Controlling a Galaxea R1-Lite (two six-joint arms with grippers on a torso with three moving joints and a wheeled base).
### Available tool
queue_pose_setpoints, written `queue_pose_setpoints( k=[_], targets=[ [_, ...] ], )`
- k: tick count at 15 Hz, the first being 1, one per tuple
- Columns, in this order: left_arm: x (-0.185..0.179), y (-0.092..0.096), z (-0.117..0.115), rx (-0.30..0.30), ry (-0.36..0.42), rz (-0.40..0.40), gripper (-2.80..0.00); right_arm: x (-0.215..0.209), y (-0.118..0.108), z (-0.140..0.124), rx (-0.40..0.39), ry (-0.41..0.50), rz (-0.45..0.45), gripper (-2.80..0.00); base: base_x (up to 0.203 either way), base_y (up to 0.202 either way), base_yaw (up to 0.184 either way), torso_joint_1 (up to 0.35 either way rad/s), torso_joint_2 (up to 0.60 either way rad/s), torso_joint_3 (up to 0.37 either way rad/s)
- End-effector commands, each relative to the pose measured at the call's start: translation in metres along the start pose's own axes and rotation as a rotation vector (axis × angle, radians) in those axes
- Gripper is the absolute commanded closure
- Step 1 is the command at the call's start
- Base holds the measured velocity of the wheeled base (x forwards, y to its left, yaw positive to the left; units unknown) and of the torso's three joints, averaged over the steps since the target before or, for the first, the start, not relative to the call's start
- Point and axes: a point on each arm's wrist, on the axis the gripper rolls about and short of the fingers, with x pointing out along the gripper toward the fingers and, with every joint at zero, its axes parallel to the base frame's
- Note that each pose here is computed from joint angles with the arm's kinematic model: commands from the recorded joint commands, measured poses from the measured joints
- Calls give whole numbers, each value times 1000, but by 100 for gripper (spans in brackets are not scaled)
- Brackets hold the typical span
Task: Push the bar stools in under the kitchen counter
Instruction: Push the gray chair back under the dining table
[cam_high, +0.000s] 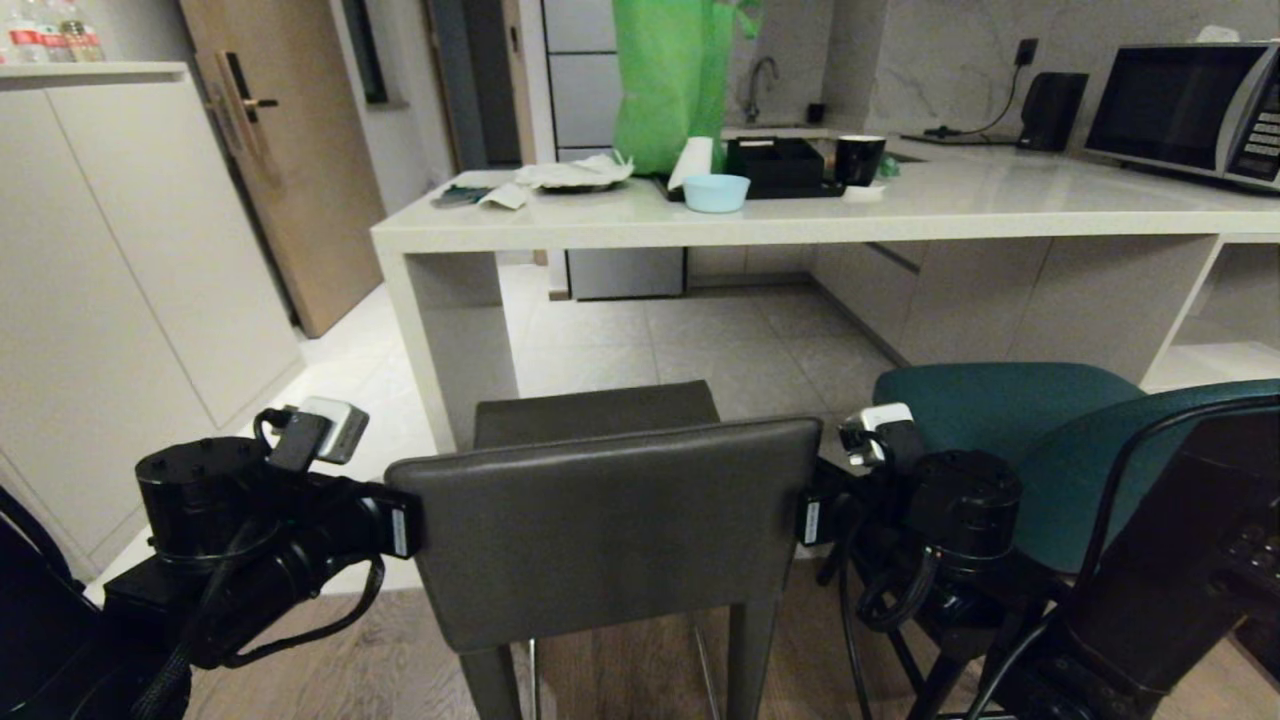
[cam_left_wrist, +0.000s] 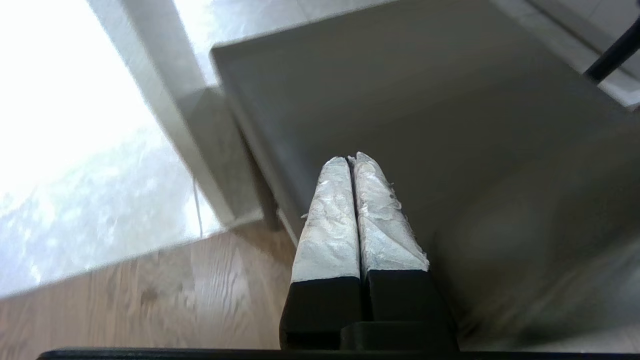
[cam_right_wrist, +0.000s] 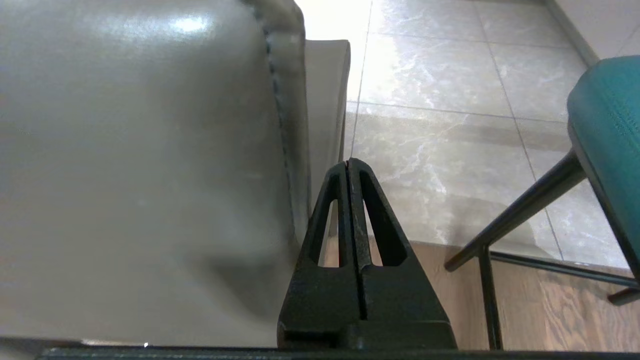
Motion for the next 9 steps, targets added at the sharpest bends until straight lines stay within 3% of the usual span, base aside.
queue_pose_setpoints(
  k=[1,5,9],
  targets=[
    [10,-8,6,8,-20,-13,0,5,0,-1,2,-8,-5,0,0,0,0,0,0,0],
    [33,-9,27,11,-25,0,0,17,3,-5,-1,-7,-6,0,0,0,0,0,0,0],
    [46,-8,24,9,-4,2,0,19,3,-10,-5,6,-8,0,0,0,0,0,0,0]
  ],
)
